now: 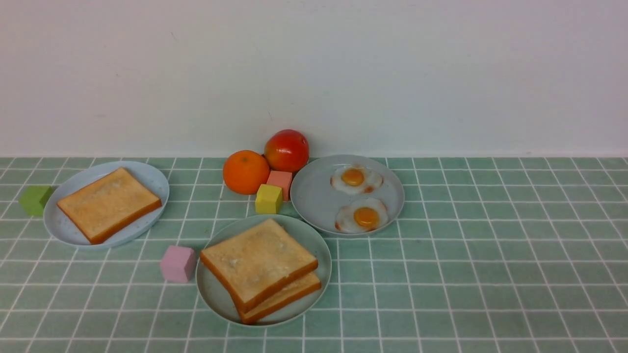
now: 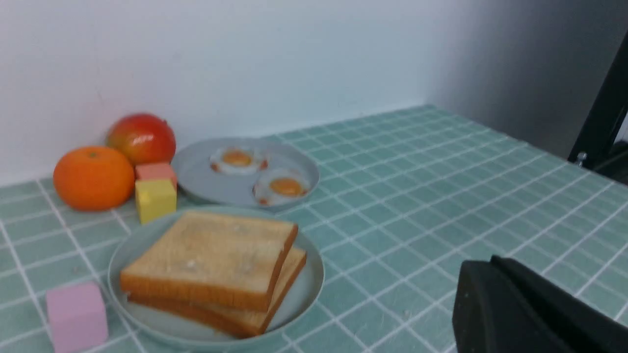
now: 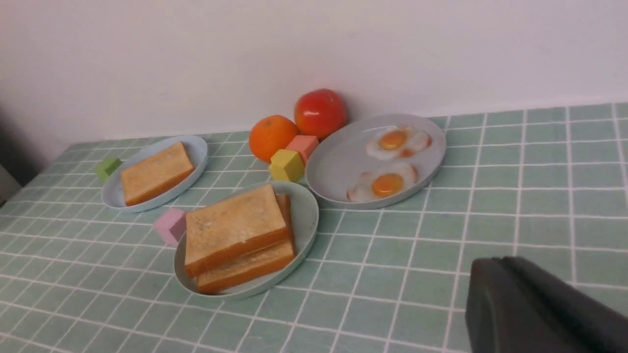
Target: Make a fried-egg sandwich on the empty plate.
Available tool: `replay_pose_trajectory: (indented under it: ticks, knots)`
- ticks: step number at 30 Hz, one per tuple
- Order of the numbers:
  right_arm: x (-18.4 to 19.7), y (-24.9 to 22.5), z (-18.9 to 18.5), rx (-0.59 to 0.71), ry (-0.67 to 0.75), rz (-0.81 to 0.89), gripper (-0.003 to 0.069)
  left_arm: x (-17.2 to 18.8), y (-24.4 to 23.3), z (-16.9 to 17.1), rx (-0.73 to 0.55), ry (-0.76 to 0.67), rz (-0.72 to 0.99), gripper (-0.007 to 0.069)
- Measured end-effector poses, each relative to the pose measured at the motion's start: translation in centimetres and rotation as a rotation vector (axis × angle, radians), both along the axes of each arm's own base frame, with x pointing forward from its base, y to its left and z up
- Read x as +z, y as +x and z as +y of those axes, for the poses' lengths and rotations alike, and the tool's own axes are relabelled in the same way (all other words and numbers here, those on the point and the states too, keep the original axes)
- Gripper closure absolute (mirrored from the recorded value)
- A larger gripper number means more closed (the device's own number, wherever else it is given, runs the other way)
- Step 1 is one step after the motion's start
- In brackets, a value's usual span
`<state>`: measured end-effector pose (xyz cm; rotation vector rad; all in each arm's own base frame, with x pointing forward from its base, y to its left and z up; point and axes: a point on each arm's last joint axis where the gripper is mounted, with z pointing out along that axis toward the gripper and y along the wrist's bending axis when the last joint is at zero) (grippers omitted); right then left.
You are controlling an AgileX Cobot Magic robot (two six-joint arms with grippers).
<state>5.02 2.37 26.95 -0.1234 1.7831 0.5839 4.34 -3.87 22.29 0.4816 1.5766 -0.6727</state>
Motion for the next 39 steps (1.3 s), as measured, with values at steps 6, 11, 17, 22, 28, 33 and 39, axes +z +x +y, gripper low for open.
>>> replay_pose_trajectory:
  ticks: [6, 11, 17, 22, 28, 33, 39]
  knots:
    - [-2.7, 0.4, 0.2, 0.002, -0.032, 0.060, 0.0655, -0.4, 0.0, 0.0, 0.003, 0.027, 0.030, 0.0638]
    - [-4.4, 0.7, -0.3, -0.084, -0.099, 0.061, 0.0661, -0.4, 0.0, 0.0, 0.003, 0.030, 0.033, 0.0638]
    - [-7.2, 1.1, -1.8, -0.326, -0.163, 0.031, 0.0673, -0.4, 0.0, 0.0, 0.003, 0.032, 0.035, 0.0638]
    - [-8.8, 0.6, -2.2, -0.389, -0.212, -0.032, 0.0673, -0.5, 0.0, 0.0, 0.003, 0.033, 0.037, 0.0636]
    - [-9.5, 0.3, -2.2, -0.382, -0.242, 0.029, 0.0673, -0.5, 0.0, 0.0, 0.004, 0.035, 0.040, 0.0632]
    - [-9.5, 0.2, -2.1, -0.359, -0.306, 0.034, 0.0673, -0.5, 0.0, 0.0, 0.004, 0.036, 0.040, 0.0628]
    - [-9.6, 0.2, -2.1, -0.347, -0.338, 0.028, 0.0673, -0.5, 0.0, 0.0, 0.004, 0.036, 0.040, 0.0624]
